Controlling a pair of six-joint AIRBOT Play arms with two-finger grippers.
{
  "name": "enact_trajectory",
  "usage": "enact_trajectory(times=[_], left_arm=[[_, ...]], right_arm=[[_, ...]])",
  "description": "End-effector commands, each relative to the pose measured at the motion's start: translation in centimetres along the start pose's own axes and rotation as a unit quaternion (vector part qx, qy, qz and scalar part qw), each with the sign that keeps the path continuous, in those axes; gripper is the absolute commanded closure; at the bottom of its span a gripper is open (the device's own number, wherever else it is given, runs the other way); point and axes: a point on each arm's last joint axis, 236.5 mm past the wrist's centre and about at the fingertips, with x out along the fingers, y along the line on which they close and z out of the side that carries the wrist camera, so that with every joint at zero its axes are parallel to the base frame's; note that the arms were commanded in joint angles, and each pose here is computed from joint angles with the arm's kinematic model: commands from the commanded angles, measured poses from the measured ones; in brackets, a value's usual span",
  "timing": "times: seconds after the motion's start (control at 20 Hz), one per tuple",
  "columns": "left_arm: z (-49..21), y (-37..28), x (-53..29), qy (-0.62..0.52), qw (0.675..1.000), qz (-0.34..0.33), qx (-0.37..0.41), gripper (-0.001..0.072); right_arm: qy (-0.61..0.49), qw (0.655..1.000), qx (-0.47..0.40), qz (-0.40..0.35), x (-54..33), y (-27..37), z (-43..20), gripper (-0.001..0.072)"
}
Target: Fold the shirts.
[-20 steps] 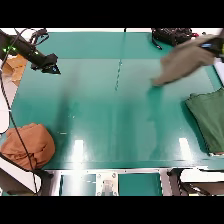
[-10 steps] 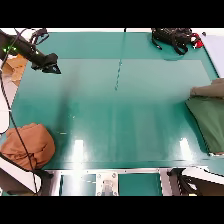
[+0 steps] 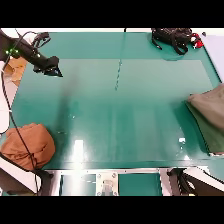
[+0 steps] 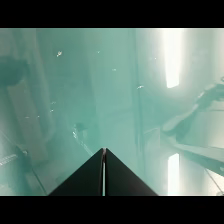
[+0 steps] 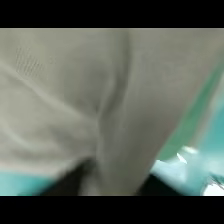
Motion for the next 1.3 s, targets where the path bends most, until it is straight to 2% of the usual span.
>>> enact_trajectory(times=[0.0, 0.1, 0.25, 0.3, 0.35, 0.45, 0.65, 0.75, 1.0, 1.25], left_arm=[[0.0, -0.4, 0.1, 0.001, 1.0, -0.011, 0.0, 0.0686], [0.3, -0.8, 0.1, -0.006, 1.0, -0.02, 0.0, 0.0686], [0.5, -2.5, -0.2, -0.012, 0.998, -0.054, 0.004, 0.0686], [0.6, -3.4, -0.5, -0.017, 0.997, -0.069, 0.006, 0.0687], [0.7, -3.9, -1.0, -0.023, 0.997, -0.072, 0.01, 0.0687], [0.5, -4.7, -2.4, -0.036, 0.997, -0.066, 0.021, 0.0687], [-1.9, -7.2, -3.7, -0.028, 0.997, -0.057, 0.042, 0.0688], [-5.1, -7.5, -2.9, -0.004, 0.999, -0.024, 0.044, 0.0688], [-15.2, -8.8, 1.5, 0.025, 1.0, -0.014, 0.012, 0.0688], [-21.8, -6.7, 3.1, 0.038, 0.999, 0.016, -0.031, 0.0687]], right_arm=[[0.047, 0.996, 0.039, -0.058, 3.6, -5.0, -2.4, 0.0096], [0.054, 0.997, 0.045, -0.044, 3.8, -4.5, -2.2, 0.0096], [0.021, 0.998, 0.001, 0.064, 1.6, 3.2, 0.1, 0.0113], [0.005, 0.995, -0.033, 0.095, 0.6, 6.3, 0.4, 0.0339], [-0.011, 0.988, -0.086, 0.126, -0.3, 9.7, 0.2, 0.0633], [-0.02, 0.972, -0.172, 0.16, -1.1, 15.1, -1.9, 0.0695], [0.033, 0.93, -0.321, 0.176, 0.3, 20.7, -10.7, 0.0695], [0.063, 0.904, -0.383, 0.18, 1.4, 21.5, -16.3, 0.0695], [0.142, 0.84, -0.497, 0.168, 6.3, 17.7, -29.3, 0.0695], [0.16, 0.795, -0.559, 0.172, 8.6, 16.3, -35.4, 0.0695]])
